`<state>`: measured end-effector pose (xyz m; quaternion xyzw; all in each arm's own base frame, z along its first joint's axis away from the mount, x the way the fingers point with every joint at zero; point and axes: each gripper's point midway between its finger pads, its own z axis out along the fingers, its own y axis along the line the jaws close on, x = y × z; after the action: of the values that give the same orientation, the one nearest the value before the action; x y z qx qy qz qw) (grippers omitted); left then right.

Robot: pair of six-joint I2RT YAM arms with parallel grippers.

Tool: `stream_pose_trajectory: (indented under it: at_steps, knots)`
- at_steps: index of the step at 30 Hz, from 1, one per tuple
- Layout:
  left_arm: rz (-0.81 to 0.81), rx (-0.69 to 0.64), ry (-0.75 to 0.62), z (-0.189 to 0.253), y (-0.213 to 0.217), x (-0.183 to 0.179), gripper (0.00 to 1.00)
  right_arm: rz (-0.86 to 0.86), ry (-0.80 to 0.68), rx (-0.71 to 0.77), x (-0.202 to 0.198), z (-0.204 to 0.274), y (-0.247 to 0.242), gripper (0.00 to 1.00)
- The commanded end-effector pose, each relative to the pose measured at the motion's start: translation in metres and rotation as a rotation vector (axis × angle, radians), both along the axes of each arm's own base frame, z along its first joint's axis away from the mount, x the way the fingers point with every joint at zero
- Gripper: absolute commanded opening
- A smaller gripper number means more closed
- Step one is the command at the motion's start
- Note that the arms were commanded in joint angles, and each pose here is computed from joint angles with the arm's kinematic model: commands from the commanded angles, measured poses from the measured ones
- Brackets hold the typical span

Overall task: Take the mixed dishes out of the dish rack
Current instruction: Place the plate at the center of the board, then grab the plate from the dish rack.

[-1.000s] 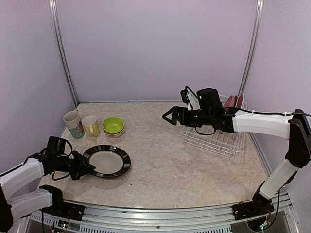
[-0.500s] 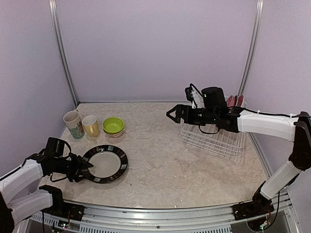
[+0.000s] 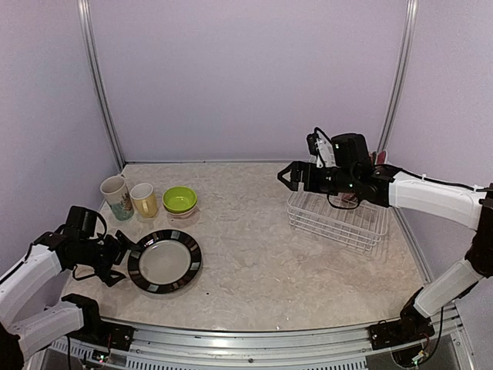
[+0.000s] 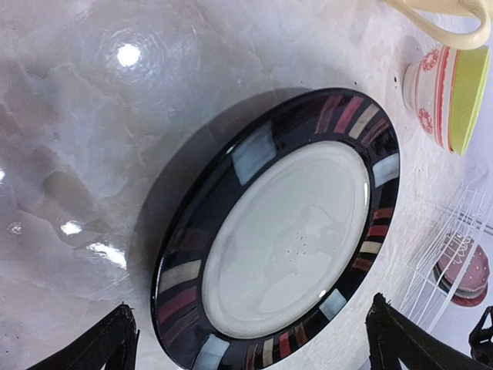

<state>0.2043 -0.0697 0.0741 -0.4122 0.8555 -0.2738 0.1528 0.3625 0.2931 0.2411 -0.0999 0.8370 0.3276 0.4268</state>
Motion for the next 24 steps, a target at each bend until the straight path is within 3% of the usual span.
stream_pose_trajectory:
  at_steps: [1,5,10,14,24]
  knots:
    - [0.09,0.057,0.044,0.003,0.017,-0.007,0.99,-0.067,0.001,-0.087,-0.003,-0.003,-0.026,1.0]
    - [0.1,0.063,-0.037,0.03,0.019,0.002,0.99,-0.123,-0.009,-0.144,-0.004,-0.001,-0.044,1.0]
    - [0.073,0.114,-0.253,0.092,0.024,0.02,0.99,-0.206,0.007,-0.232,-0.012,-0.002,-0.072,1.0]
    - [0.009,0.186,-0.424,0.138,0.026,0.037,0.99,-0.28,0.005,-0.274,-0.022,0.001,-0.096,1.0]
    - [-0.234,0.266,-0.703,0.231,0.0,0.084,0.99,-0.599,0.028,-0.448,-0.04,0.023,-0.178,1.0]
